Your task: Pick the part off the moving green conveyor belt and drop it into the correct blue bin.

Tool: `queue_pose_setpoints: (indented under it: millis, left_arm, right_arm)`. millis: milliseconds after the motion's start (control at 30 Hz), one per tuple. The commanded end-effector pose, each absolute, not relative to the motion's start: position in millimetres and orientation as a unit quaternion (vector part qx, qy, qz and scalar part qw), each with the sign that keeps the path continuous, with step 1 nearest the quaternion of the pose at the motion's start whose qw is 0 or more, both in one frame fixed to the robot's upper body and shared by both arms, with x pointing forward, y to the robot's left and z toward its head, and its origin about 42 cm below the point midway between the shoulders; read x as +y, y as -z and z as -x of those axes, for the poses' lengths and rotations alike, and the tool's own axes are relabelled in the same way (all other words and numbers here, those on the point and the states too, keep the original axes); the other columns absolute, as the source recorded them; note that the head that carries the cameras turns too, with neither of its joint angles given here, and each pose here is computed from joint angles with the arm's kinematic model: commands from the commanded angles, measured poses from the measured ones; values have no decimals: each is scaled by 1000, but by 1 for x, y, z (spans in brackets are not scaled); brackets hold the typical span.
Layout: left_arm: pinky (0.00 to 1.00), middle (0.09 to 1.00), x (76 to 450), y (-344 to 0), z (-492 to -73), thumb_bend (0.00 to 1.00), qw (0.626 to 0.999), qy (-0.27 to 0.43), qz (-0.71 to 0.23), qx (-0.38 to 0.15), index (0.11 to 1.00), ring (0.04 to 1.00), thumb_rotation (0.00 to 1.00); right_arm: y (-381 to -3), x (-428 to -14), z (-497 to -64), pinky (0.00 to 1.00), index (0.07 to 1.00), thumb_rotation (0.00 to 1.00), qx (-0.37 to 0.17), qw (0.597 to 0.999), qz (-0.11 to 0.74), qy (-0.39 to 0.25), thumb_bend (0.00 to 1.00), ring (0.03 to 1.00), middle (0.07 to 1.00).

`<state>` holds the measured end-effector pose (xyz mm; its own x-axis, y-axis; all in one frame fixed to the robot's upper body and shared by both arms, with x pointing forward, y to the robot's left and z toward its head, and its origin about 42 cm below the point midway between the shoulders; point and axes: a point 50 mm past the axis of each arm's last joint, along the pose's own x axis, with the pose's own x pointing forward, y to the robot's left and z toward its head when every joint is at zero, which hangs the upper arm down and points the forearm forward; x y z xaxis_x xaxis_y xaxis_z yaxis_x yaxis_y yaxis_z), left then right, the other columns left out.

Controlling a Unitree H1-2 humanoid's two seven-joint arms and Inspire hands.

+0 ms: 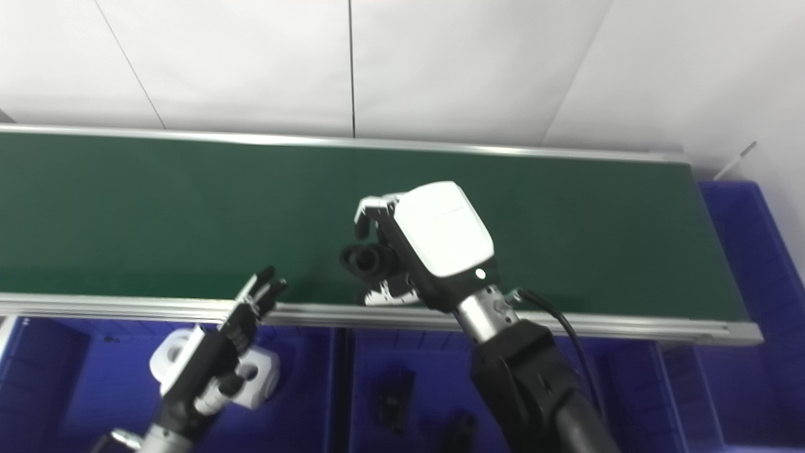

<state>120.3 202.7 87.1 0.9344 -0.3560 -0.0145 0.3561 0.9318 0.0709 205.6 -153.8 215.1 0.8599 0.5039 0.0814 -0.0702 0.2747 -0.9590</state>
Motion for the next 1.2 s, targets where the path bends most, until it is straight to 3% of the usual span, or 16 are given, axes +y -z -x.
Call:
queue_pose_setpoints:
  millis: [0,467,833,1033,1100,1133,1167]
  left_arm:
    - [1000,934,206,-100,-126,925,982,184,-32,-19,1000,985,865]
    - [966,931,219,-114,-135,914,981,182,-60,-20,1000,963,905]
    - [988,936,222,-113,-137,903,981,184,-52,-22,1000,971,888]
    - [978,931,221,-113,-139,916,981,187,-54,-24,1000,969,901]
    - [979,934,221,-113,-139,908,980,188,-53,-24,1000,971,899]
    - [978,934,220,-113,-139,907,981,187,-54,-24,1000,971,899]
    - [972,930,220,-113,-139,914,981,186,-55,-24,1000,967,899]
  right_arm:
    - [-228,-157,-196,96,487,125,-214,774,570,-177,512,149,254]
    - [-190,-182,-150,119,488,130,-69,772,598,-205,509,182,296]
    - [-155,-179,-153,101,490,129,1,731,649,-210,509,164,273]
    - [-144,-178,-158,309,495,166,71,682,698,-209,518,407,517]
    - [-143,-178,-158,424,611,418,79,669,710,-207,822,506,604]
    - [-142,-178,-158,436,621,438,81,664,714,-206,846,516,613]
    - [-142,-178,-158,499,638,522,81,661,717,-205,916,562,653]
